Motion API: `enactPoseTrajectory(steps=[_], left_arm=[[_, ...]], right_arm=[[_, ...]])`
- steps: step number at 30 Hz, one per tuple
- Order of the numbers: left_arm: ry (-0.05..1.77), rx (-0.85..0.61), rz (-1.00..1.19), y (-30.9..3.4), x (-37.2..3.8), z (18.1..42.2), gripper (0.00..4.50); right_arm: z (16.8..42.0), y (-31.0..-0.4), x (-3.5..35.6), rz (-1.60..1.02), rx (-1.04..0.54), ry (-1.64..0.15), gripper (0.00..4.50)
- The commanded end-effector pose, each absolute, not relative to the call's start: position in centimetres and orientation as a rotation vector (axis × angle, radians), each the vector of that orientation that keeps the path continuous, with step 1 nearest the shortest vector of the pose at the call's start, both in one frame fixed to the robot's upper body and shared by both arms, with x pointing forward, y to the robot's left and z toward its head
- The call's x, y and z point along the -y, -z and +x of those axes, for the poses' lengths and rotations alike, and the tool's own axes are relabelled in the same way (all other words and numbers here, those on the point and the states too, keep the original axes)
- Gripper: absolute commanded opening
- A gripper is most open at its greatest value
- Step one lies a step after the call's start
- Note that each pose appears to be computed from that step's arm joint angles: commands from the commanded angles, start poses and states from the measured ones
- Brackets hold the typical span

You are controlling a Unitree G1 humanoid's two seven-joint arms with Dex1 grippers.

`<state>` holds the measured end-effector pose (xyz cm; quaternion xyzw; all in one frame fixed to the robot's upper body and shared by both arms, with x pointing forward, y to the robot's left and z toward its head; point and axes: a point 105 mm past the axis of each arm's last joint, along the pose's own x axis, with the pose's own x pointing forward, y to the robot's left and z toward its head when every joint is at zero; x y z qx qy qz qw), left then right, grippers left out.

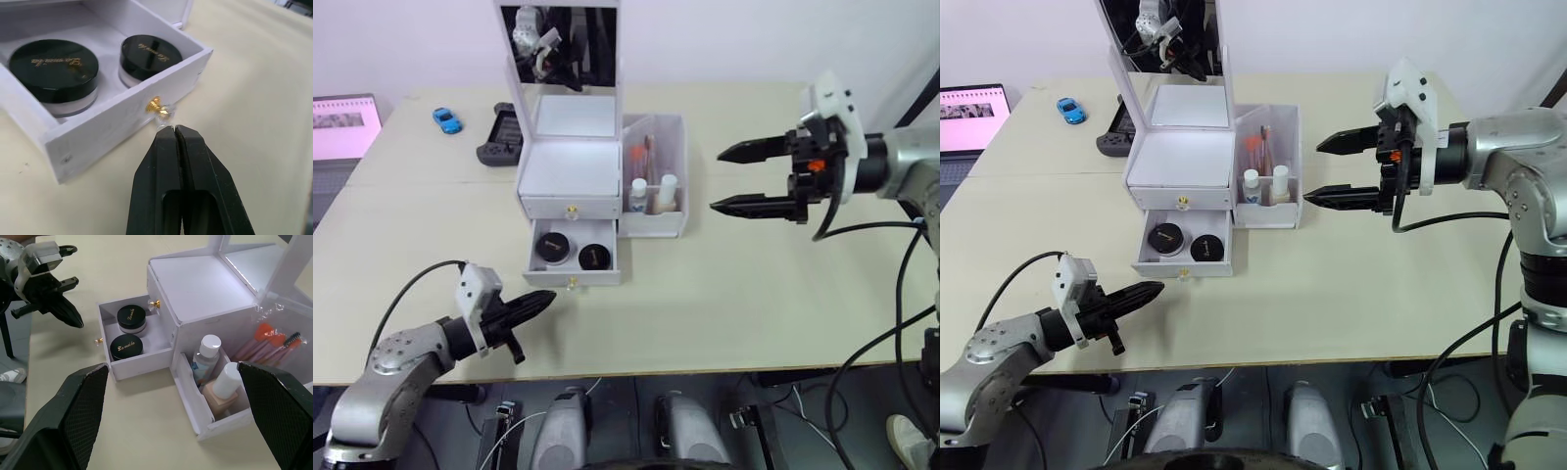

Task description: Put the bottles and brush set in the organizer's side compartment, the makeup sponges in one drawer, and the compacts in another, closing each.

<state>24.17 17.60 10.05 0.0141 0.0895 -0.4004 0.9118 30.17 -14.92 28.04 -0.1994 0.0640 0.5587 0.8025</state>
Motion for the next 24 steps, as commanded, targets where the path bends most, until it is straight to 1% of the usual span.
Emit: enactPoseTrajectory(steps=[1, 4, 7, 17, 24], left_arm=[[0.761, -0.143, 0.045, -10.0, -17.5, 25.5, 0.06], [0.720, -0.163, 0.064, -9.2, -17.5, 27.0, 0.06], [0.726, -0.141, 0.083, -9.5, -17.3, 28.1, 0.06], [0.763, -0.049, 0.151, -11.4, -17.4, 31.8, 0.06], [0.728, -0.037, 0.175, -11.2, -17.3, 33.7, 0.06]], right_arm=[[30.1, -29.2, 15.0, -0.468, -0.082, -1.180, 4.50], [30.2, -29.1, 15.2, -0.446, -0.079, -1.175, 4.50], [30.3, -28.8, 15.4, -0.457, -0.085, -1.166, 4.50], [30.7, -29.1, 15.4, -0.452, -0.062, -1.134, 4.50], [30.7, -29.2, 15.4, -0.460, -0.050, -1.122, 4.50]])
